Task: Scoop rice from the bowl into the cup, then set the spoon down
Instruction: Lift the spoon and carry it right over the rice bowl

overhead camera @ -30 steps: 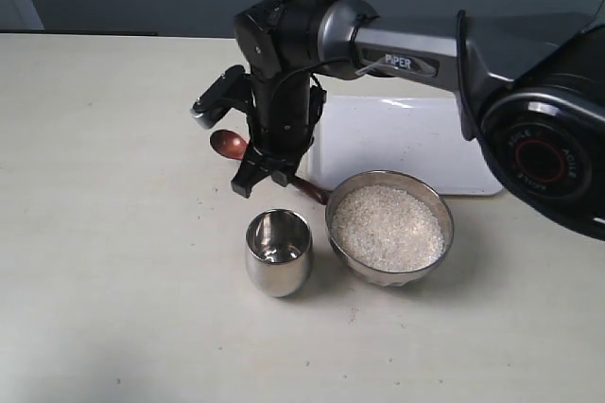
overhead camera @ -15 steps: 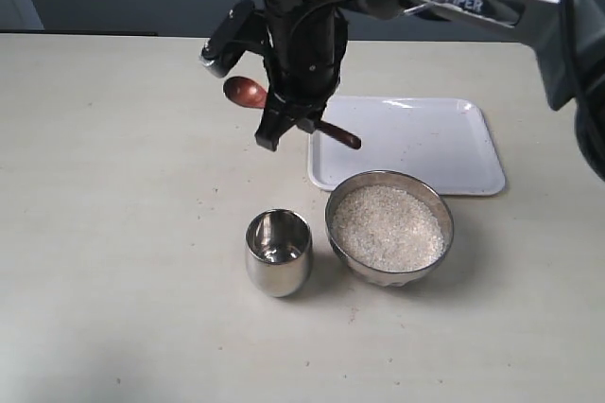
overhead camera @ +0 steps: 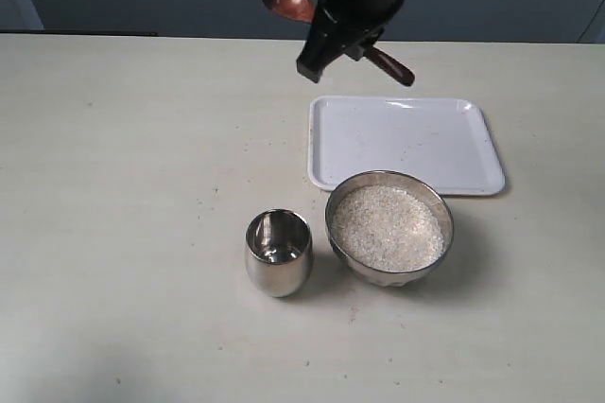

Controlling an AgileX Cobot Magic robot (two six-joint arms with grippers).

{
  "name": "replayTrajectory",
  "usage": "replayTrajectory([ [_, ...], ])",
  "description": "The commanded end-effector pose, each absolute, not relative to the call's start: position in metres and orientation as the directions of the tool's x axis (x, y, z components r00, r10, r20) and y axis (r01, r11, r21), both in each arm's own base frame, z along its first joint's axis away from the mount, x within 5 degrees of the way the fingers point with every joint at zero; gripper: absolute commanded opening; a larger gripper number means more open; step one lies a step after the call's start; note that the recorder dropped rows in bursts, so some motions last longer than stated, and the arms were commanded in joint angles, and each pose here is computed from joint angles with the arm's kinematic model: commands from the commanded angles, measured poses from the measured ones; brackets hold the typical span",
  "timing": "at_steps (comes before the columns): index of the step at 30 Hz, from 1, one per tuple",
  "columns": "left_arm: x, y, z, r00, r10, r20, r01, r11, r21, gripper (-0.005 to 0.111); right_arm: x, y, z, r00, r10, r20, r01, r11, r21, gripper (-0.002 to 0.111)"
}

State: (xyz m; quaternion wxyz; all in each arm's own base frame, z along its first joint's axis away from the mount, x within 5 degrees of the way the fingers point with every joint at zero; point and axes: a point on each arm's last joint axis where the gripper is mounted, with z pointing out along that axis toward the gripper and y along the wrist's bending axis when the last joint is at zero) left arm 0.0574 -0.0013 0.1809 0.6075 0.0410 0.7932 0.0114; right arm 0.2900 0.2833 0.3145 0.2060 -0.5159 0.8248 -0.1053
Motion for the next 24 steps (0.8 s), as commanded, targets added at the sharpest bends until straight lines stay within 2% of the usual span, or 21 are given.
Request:
replayTrajectory([
  [1,0.058,-0.002,0.185,-0.240,0.084,-0.967,0.061,0.996,0.071,0.001,0.269,0.254,0.309,-0.417,-0.894,-0.166,-0.806,0.447,-0.387,-0.001],
  [7,0.058,-0.002,0.185,-0.240,0.084,-0.967,0.061,0.996,0.071,0.001,0.239,0.208,0.268,-0.401,-0.914,0.057,-0.838,0.341,-0.426,-0.001],
  [11,0.058,-0.002,0.185,-0.240,0.084,-0.967,0.061,0.996,0.071,0.001,0.229,0.197,0.246,-0.413,-0.901,0.135,-0.854,0.331,-0.403,-0.001],
  [19,0.058,-0.002,0.185,-0.240,0.084,-0.967,0.061,0.996,0.071,0.001,0.224,0.198,0.237,-0.426,-0.891,0.157,-0.847,0.331,-0.416,-0.001],
  [24,0.058,-0.002,0.185,-0.240,0.084,-0.967,0.061,0.996,0.071,0.001,0.210,0.215,0.236,-0.366,-0.917,0.161,-0.860,0.267,-0.435,-0.001],
])
